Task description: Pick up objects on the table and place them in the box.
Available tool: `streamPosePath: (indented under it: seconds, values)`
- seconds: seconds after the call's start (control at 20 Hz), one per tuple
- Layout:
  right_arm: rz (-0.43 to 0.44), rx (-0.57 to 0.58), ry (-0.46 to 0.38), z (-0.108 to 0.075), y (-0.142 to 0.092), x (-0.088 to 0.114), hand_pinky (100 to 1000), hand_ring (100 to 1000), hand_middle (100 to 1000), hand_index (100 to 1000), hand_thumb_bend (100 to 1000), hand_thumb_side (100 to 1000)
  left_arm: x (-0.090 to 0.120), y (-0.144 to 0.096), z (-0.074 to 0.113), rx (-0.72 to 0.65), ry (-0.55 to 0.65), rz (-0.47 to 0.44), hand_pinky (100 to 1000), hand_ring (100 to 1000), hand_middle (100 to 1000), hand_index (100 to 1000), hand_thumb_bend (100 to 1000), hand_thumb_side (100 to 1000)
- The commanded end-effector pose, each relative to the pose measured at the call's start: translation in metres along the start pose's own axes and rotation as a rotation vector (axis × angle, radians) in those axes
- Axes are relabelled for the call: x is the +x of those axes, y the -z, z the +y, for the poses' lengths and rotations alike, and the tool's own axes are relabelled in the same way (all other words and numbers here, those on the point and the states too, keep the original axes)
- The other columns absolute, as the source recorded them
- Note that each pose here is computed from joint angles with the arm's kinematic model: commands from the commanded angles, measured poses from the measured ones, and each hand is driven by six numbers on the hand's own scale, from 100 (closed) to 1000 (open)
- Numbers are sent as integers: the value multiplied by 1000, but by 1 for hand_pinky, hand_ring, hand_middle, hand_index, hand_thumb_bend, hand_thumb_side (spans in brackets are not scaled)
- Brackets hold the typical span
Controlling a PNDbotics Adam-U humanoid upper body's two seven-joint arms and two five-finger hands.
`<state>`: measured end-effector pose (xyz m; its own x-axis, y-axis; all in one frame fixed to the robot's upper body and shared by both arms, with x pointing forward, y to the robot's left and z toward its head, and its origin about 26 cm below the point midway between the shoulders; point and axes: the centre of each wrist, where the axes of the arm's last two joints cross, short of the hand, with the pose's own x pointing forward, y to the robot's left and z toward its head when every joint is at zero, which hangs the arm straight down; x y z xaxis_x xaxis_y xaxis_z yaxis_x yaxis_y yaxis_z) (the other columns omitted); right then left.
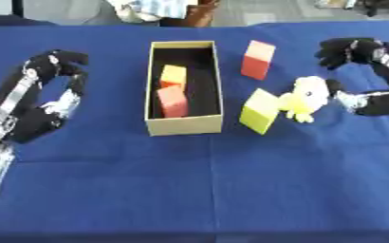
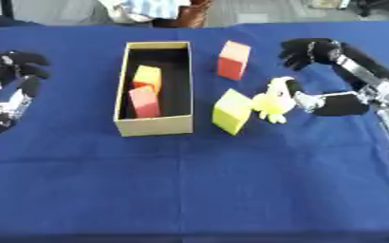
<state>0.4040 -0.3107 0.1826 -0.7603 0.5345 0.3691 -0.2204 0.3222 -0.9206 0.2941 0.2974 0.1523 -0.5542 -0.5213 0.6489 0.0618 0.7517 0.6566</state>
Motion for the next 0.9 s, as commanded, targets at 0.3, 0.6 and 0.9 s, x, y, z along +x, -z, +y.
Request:
streamPosePath:
  seconds: [0.3, 0.6, 0.9]
  values:
    - [74, 215, -226, -24, 4, -25, 807, 879, 899, 1000, 100, 313, 3, -1, 1, 17, -19, 1, 819, 697, 731, 835, 120, 676]
    - [120, 304, -272, -24, 13, -37, 845, 922, 932, 1000, 100, 358, 2, -2, -3, 12, -35, 8, 819, 694, 728, 835, 113, 688]
    - [195, 363, -276, -18, 18, -50, 851, 918, 930, 1000, 100, 423, 2, -1, -5, 6, -47, 10, 820, 693, 728, 836, 111, 696]
